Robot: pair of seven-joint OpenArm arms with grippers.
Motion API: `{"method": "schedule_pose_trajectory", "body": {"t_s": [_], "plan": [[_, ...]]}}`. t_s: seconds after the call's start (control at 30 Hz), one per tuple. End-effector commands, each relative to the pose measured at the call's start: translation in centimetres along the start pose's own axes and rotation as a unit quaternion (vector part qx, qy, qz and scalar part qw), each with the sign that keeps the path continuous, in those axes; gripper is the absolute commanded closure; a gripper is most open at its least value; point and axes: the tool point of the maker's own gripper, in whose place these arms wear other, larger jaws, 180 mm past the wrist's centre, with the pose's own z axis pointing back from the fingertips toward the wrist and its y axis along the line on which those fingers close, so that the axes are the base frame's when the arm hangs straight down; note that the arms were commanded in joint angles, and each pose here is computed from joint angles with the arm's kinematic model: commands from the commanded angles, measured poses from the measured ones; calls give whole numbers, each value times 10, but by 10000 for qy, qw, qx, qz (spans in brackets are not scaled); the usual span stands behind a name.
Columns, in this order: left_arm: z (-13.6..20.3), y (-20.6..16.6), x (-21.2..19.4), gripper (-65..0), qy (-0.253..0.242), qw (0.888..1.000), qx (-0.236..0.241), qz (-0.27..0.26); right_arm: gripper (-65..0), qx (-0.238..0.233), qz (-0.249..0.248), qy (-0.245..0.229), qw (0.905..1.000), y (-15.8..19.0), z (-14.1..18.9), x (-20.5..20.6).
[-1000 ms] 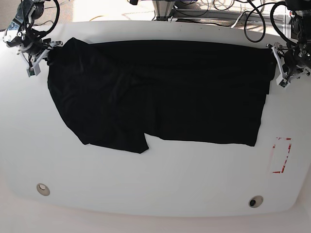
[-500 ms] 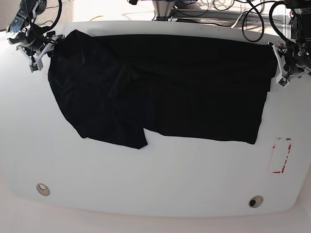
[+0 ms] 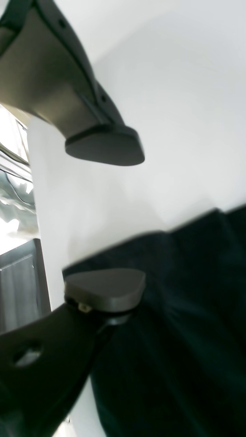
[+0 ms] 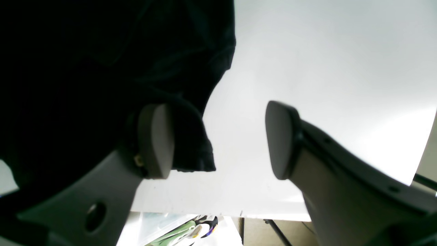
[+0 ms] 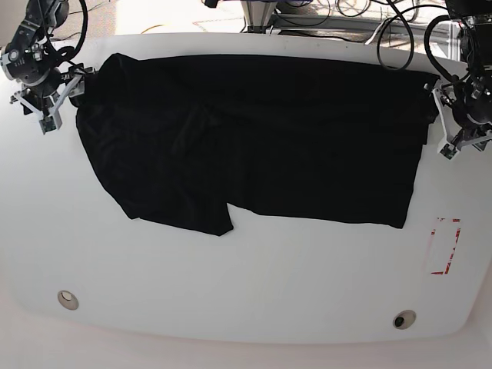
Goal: Layout the t-shirt on the table in an organized manner, then fold the t-shirt properly
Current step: 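Drag the held shirt edge with both grippers away from the shirt body, then open both grippers and release the shirt edge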
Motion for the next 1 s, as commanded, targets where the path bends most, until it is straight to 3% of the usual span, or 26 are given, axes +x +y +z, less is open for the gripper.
{"method": "schedule_pose_trajectory", "body": {"t_s": [0.0, 0.53, 0.77, 0.97], "plan": [[13, 19, 22, -446, -284, 9992, 269, -73, -401, -143, 150, -74, 9998, -8, 9, 11], [15, 25, 28, -450, -314, 9989, 340, -101, -403, -479, -78, 259, 9985, -31, 24, -18], [14, 25, 27, -449, -294, 9989, 347, -115, -403, -452, 106, 642, 9969, -31, 31, -42], [14, 25, 27, -447, -302, 9989, 347, -116, -403, -440, 102, 658, 9968, -30, 31, -44]]}}
